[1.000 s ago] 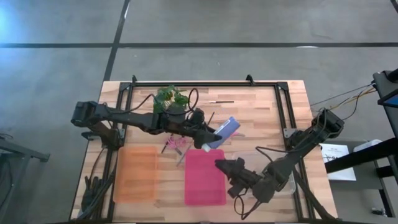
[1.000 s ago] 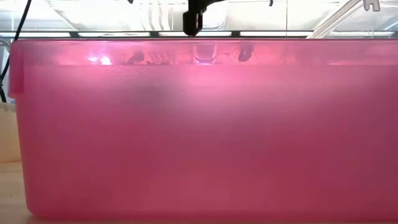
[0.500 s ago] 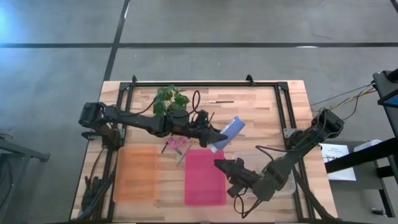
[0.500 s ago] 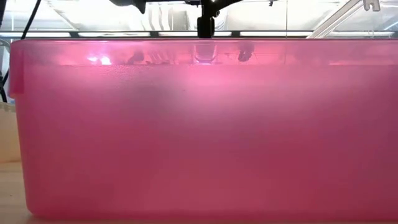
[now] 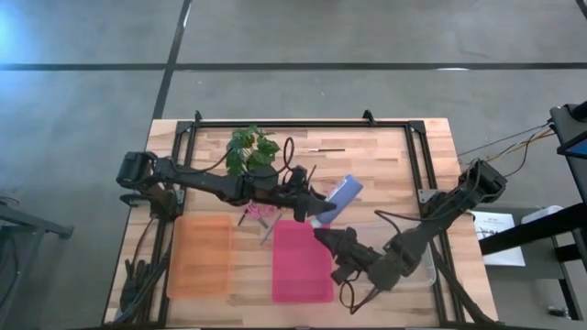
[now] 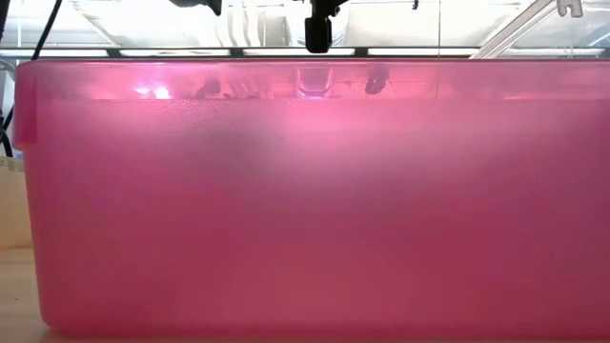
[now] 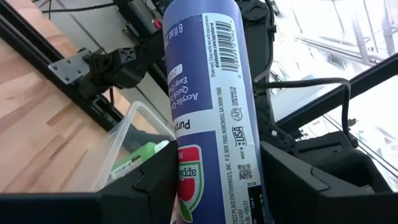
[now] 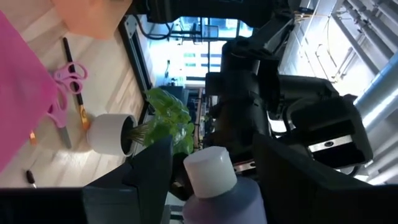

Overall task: Pick & Place Paint Supplies
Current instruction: Put the purple paint bottle into the transparent bin

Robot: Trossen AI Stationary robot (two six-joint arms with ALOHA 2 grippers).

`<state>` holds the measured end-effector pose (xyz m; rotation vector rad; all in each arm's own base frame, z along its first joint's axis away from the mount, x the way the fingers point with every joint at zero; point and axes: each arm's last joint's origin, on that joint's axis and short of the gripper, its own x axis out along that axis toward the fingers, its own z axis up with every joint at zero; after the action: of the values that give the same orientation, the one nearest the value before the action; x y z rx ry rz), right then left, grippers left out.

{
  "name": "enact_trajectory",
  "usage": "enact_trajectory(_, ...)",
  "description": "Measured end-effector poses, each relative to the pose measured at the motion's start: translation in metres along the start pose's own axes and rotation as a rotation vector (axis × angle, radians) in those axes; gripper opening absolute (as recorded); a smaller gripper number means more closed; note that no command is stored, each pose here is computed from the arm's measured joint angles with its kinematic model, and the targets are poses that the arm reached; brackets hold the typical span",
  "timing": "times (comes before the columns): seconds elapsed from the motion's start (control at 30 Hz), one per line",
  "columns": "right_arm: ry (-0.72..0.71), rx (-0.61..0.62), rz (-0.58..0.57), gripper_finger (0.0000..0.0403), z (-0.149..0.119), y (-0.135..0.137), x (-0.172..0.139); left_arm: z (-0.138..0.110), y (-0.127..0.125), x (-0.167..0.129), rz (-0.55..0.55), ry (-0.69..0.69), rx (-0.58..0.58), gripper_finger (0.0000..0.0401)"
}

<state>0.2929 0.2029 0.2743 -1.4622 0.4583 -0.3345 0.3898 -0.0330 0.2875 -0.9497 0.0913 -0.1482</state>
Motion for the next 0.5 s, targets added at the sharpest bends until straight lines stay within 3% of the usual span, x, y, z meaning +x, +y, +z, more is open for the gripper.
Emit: enact_trajectory(0.5,0.031,-0.034,0.000,0.0217,-0.0056,0.0001,0.0104,-0.0077,-0.0058,0.0008,-0.010,0.013,0.010,0.0203)
